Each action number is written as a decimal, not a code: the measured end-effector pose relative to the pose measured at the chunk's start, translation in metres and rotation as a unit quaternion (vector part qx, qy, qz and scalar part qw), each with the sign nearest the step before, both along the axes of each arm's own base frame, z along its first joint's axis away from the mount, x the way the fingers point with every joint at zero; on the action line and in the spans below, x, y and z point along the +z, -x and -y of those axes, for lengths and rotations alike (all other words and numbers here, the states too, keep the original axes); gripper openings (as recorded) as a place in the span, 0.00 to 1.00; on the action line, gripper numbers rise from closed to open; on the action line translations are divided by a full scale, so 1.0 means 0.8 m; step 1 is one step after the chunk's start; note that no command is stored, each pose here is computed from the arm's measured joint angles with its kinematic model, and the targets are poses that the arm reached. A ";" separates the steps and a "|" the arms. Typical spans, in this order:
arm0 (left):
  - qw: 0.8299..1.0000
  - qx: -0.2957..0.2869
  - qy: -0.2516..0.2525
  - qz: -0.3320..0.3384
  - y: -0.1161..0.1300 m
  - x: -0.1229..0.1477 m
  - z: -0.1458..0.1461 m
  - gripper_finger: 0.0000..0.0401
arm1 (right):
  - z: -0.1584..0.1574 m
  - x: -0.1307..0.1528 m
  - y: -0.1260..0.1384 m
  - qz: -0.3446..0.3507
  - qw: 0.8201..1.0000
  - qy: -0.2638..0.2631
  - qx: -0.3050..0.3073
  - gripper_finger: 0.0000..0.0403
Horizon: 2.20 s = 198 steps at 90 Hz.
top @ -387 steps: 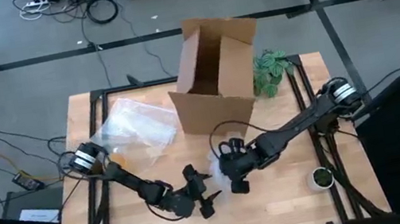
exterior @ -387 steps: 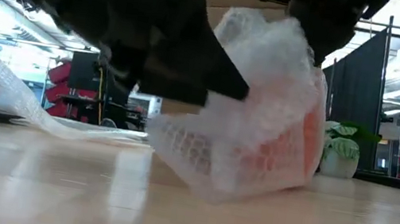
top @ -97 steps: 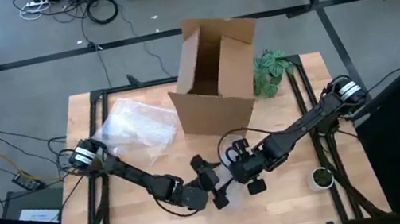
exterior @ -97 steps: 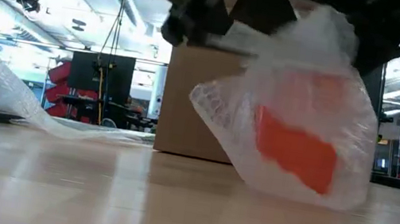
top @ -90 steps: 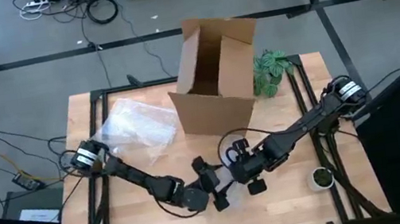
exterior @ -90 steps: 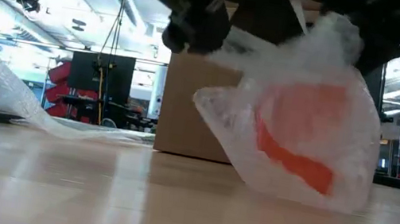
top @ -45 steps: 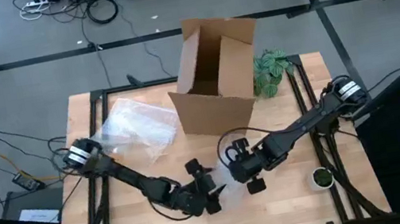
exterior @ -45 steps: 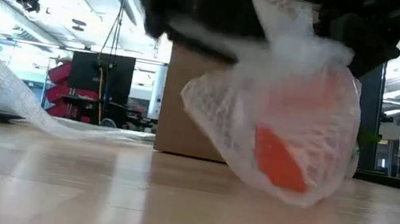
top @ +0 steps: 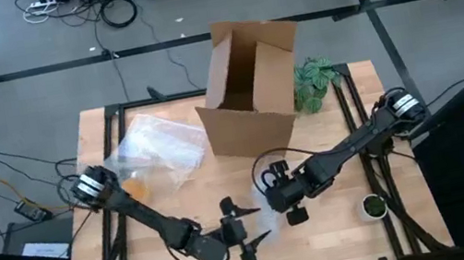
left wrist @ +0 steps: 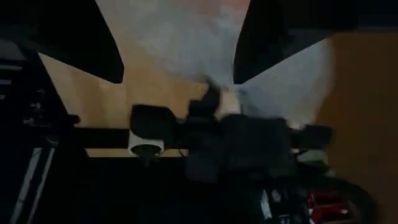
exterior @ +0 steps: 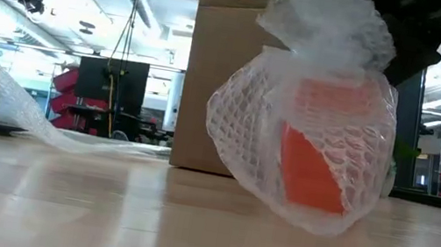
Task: Wrap mug
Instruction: Wrap the orange mug with transparent bubble wrap, then put the wrapped orange mug into the cardboard box
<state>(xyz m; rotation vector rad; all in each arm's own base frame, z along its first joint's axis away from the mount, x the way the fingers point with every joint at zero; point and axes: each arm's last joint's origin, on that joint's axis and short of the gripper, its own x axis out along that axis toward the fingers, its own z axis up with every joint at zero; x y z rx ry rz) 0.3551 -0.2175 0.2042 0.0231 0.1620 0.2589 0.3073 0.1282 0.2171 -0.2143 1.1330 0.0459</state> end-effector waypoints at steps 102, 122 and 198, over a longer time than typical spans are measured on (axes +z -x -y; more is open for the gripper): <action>0.995 0.028 -0.010 -0.094 0.090 0.078 -0.013 0.72 | 0.003 0.007 -0.004 0.002 0.996 -0.035 -0.083 0.19; 0.990 0.102 -0.058 -0.079 0.136 0.081 -0.004 0.72 | 0.002 0.052 -0.007 0.001 0.996 -0.034 -0.084 0.18; 0.989 0.135 -0.007 -0.067 0.153 0.046 -0.010 0.72 | -0.064 0.108 0.013 0.064 0.997 -0.019 0.033 0.18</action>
